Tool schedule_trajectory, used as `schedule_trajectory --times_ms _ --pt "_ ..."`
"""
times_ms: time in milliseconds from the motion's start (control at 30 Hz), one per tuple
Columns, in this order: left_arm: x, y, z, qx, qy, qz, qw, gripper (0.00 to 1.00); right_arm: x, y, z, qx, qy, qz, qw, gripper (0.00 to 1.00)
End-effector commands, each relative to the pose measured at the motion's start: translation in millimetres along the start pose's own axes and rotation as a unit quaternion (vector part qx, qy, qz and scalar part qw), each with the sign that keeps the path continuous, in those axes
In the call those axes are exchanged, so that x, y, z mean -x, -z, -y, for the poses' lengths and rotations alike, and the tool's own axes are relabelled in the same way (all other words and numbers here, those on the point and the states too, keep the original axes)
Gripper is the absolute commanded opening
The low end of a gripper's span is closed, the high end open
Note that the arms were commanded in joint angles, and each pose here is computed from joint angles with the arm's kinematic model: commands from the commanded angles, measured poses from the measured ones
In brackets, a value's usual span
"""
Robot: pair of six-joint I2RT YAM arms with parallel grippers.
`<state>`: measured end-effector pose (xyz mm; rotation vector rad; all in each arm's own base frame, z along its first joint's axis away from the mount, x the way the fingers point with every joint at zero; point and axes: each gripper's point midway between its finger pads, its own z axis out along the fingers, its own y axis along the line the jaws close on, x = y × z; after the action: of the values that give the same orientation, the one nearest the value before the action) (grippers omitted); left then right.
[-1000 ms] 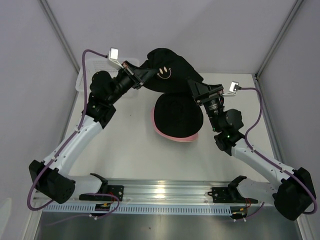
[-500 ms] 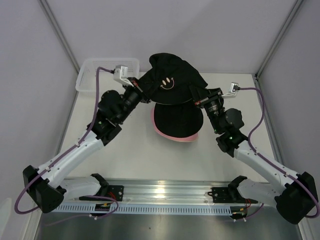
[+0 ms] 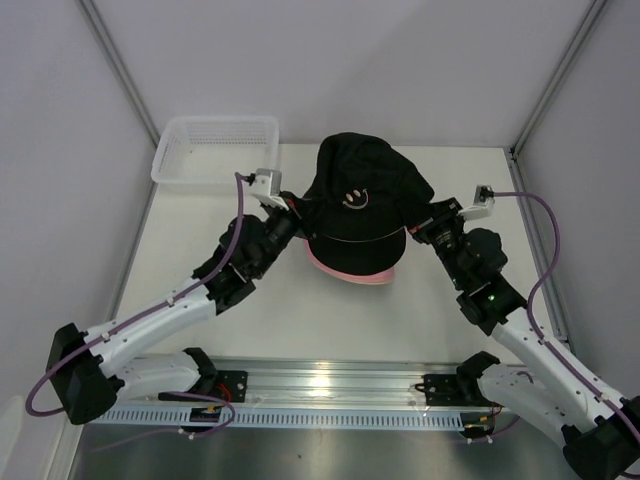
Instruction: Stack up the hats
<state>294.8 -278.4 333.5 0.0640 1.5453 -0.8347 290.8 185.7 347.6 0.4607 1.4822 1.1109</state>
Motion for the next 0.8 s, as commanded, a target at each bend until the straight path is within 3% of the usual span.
schedule_trajectory --times_ms 0,200,267,300,333,467,633,767 --pt "30 19 -17 0.036 -0.012 0.051 0.998 0.16 -3 0 30 -0.044 0.006 -0.001 0.999 0.00" --pt "48 40 -42 0.096 0.017 0.081 0.992 0.55 -23 -5 55 -0.062 0.020 -0.027 0.998 0.00" --pt "42 42 -68 0.144 0.059 0.061 0.986 0.62 -27 -5 57 -0.058 0.024 -0.033 0.998 0.00" --pt "38 39 -72 0.149 0.086 0.041 0.984 0.71 -30 -5 57 -0.053 0.026 -0.038 0.998 0.00" --pt "36 41 -99 0.191 0.138 0.024 0.972 0.73 -31 -4 58 -0.053 0.028 -0.039 0.997 0.00" --pt "11 24 -119 0.176 0.231 -0.044 0.956 0.69 -45 2 69 -0.047 0.036 -0.054 0.997 0.00" --pt "-17 2 -98 0.104 0.310 -0.101 0.940 0.70 -62 9 71 -0.033 0.052 -0.075 0.995 0.00" --pt "-16 -5 -73 0.023 0.354 -0.101 0.930 0.73 -67 11 76 -0.037 0.066 -0.075 0.994 0.00"
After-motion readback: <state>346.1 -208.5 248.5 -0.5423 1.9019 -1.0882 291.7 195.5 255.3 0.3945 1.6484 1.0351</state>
